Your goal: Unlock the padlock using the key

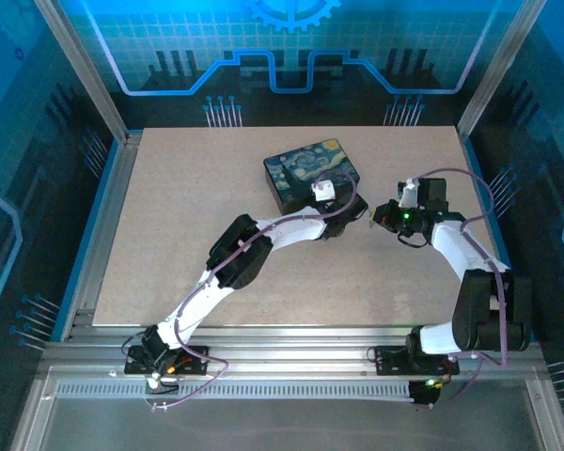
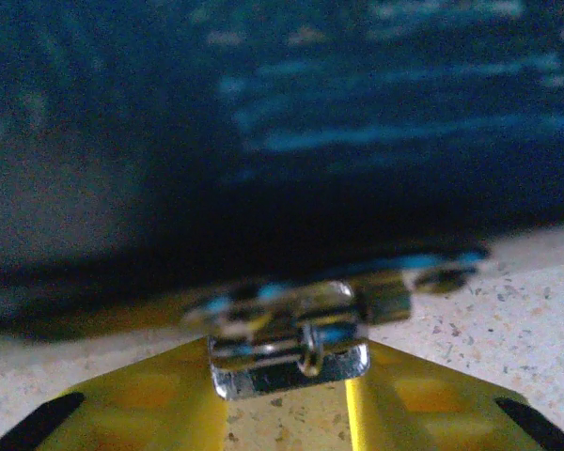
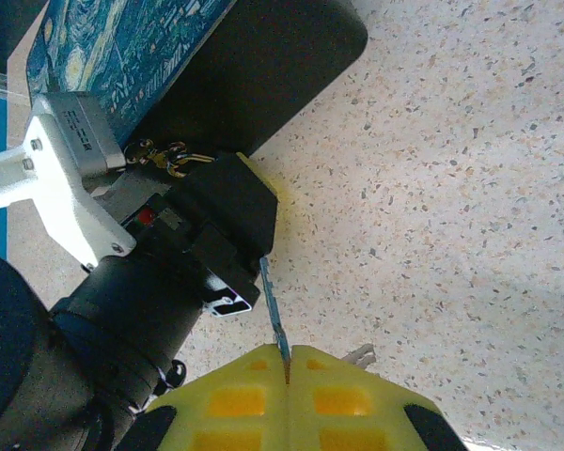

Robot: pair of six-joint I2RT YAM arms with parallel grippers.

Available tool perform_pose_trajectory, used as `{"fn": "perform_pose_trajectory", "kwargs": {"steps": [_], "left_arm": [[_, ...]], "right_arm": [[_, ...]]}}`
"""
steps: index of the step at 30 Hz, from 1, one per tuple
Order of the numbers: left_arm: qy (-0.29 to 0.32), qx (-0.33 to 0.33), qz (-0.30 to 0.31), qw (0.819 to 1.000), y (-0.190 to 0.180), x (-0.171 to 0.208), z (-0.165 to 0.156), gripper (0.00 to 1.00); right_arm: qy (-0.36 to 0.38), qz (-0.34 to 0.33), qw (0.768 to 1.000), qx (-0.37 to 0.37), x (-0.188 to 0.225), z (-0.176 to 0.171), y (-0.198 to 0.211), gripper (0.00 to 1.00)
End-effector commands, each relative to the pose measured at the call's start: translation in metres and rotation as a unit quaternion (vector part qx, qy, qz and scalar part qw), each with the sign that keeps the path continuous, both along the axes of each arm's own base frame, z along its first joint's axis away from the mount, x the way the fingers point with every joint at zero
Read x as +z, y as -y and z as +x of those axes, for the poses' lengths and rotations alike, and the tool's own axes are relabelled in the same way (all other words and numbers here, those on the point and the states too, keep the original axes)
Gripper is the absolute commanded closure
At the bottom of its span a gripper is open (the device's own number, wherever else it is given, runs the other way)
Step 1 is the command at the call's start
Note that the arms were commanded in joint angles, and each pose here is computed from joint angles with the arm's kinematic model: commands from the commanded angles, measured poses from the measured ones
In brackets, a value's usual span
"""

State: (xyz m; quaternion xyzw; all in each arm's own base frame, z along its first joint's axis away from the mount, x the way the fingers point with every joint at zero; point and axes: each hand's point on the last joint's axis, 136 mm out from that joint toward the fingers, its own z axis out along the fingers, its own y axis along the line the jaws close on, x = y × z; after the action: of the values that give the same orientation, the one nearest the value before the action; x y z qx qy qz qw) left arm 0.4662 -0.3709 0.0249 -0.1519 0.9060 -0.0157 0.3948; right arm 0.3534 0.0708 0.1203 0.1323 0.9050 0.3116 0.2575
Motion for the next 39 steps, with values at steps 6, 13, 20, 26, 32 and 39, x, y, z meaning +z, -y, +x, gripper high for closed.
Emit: {"fn": "perform_pose_trajectory", "kwargs": {"steps": [6,13,20,26,32,39], "left_arm": [[0.009,0.027,0.012,1.000,-0.014,0.006,0.002,0.79],[0.009,0.016,0.027,0.999,-0.026,0.029,-0.006,0.88],[-0.027,-0.009,0.039,0.999,-0.049,0.045,-0.049,0.90],[-0.098,-0.054,0.031,0.993,-0.063,0.057,-0.098,0.91],[-0.156,-0.093,0.041,0.982,-0.084,0.081,-0.146,0.92],[-0.168,-0.116,0.028,0.979,-0.086,0.087,-0.162,0.61]], "right_arm": [[0.013,0.002,1.000,0.018,0.005,0.003,-0.008,1.00],[0.007,-0.004,1.000,0.026,0.000,-0.001,-0.013,1.00],[0.005,-0.023,0.999,0.038,0.000,-0.009,-0.020,1.00],[0.011,-0.026,0.998,0.055,0.011,-0.018,-0.030,1.00],[0.020,-0.044,0.996,0.077,0.025,-0.029,-0.041,1.00],[0.026,-0.052,0.994,0.096,0.022,-0.033,-0.058,1.00]]}}
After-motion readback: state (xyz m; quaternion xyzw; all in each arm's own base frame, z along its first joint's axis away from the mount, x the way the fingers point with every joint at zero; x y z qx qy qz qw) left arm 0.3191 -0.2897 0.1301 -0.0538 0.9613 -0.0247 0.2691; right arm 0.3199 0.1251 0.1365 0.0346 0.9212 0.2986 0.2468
